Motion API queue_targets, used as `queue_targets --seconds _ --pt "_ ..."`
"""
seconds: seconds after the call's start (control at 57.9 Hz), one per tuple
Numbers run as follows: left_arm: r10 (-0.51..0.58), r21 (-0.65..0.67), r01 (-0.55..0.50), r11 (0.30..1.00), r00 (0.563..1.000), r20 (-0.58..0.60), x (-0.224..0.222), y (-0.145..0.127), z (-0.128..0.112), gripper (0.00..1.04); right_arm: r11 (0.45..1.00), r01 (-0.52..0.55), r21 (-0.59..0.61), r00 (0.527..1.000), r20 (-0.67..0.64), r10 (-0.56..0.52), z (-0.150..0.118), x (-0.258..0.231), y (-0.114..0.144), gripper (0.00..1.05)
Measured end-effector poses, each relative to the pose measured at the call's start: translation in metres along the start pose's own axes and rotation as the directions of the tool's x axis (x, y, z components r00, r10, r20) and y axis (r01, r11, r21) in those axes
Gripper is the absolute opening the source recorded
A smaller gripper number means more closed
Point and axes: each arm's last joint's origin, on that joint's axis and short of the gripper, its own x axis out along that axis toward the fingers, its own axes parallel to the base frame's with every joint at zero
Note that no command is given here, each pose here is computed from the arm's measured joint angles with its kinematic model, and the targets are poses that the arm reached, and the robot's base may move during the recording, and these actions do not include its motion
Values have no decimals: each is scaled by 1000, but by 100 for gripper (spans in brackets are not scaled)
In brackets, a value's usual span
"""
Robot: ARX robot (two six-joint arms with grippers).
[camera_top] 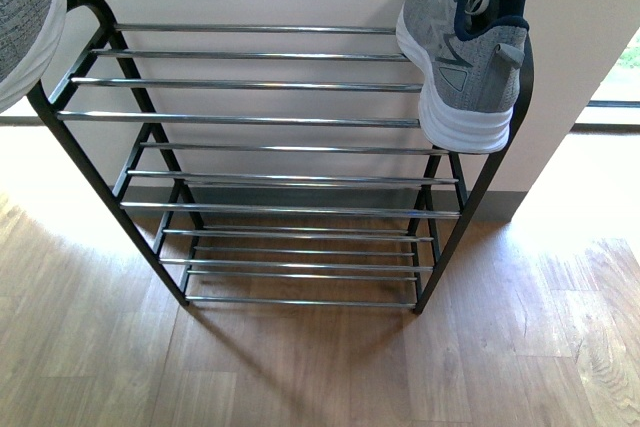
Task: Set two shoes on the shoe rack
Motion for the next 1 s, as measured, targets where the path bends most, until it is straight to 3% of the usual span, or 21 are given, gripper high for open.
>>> queue_targets --seconds 0.397,1.001 --pt "-3 0 3 1000 1000 0 0 0 0 2 1000 5 -3 1000 -11 -5 -19 -59 -15 1" --pt "0 0 0 1000 1000 0 0 0 0 2 1000 4 -3 1000 19 -4 -11 -106 -15 1"
